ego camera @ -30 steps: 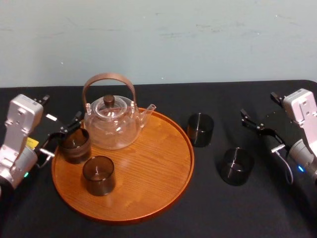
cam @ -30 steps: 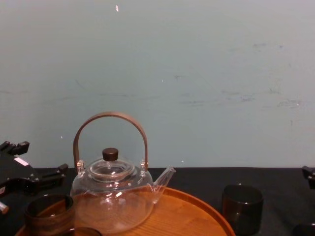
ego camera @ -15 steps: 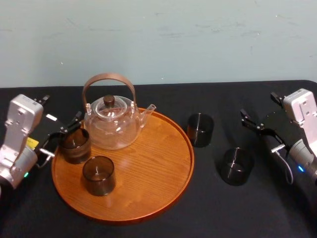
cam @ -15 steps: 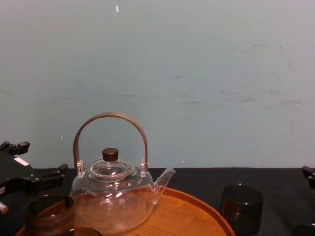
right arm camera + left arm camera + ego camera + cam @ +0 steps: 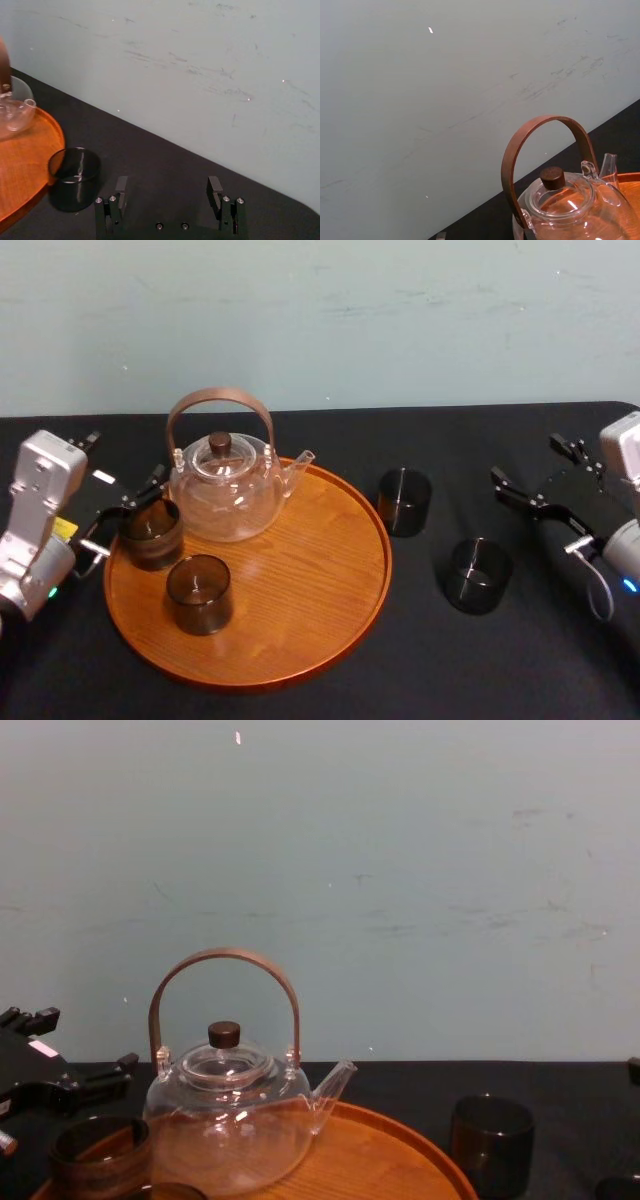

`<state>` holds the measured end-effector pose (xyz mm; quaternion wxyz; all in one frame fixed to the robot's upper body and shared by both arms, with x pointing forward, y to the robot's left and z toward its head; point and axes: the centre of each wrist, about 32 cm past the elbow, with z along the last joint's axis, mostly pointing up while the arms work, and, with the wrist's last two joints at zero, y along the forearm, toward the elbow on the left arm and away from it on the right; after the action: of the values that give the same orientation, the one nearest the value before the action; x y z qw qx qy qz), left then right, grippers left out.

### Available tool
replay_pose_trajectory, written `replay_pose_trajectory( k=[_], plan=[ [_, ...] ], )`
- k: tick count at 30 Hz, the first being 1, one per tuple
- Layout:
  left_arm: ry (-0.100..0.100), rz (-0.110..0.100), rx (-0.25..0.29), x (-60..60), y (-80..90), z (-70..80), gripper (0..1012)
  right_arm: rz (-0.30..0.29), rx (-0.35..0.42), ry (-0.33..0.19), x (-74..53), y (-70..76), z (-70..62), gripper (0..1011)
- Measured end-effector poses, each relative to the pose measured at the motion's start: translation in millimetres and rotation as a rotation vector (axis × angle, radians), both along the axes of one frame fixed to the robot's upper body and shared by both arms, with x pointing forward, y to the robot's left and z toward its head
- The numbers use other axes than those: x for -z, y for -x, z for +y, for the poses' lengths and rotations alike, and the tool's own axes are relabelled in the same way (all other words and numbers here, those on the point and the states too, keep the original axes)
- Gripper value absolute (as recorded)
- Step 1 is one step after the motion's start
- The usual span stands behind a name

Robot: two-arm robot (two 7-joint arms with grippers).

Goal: Pick up the glass from the table and place it on the tray.

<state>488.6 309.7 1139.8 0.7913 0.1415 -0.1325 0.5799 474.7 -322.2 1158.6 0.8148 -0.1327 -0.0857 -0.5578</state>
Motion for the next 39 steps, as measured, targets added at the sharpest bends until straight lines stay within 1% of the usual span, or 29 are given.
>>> replay_pose_trajectory(
  k=[2,5,8,18,24,28,32,39],
  plan=[
    [0.000,0.000,0.000,0.0,0.0,0.0,1001,0.019,-0.009,-0.017,-5.0,4.6,-3.9,1002],
    [0.000,0.000,0.000,0.0,0.0,0.0,1001,0.040,-0.021,-0.033,-9.1,10.1,-7.5,1002],
    [0.000,0.000,0.000,0.0,0.0,0.0,1001,0.072,-0.049,-0.046,-16.2,20.7,-15.2,1002],
    [0.000,0.000,0.000,0.0,0.0,0.0,1001,0.140,-0.142,-0.030,-26.1,47.5,-31.4,1002],
    [0.000,0.000,0.000,0.0,0.0,0.0,1001,0.183,-0.182,-0.021,-26.0,57.5,-37.7,1002],
    [0.000,0.000,0.000,0.0,0.0,0.0,1001,0.222,-0.229,-0.005,-25.1,64.1,-42.7,1002],
    [0.000,0.000,0.000,0.0,0.0,0.0,1001,0.255,-0.268,0.006,-23.6,67.8,-45.9,1002],
    [0.000,0.000,0.000,0.0,0.0,0.0,1001,0.299,-0.306,0.027,-19.8,68.5,-47.5,1002]
  ],
)
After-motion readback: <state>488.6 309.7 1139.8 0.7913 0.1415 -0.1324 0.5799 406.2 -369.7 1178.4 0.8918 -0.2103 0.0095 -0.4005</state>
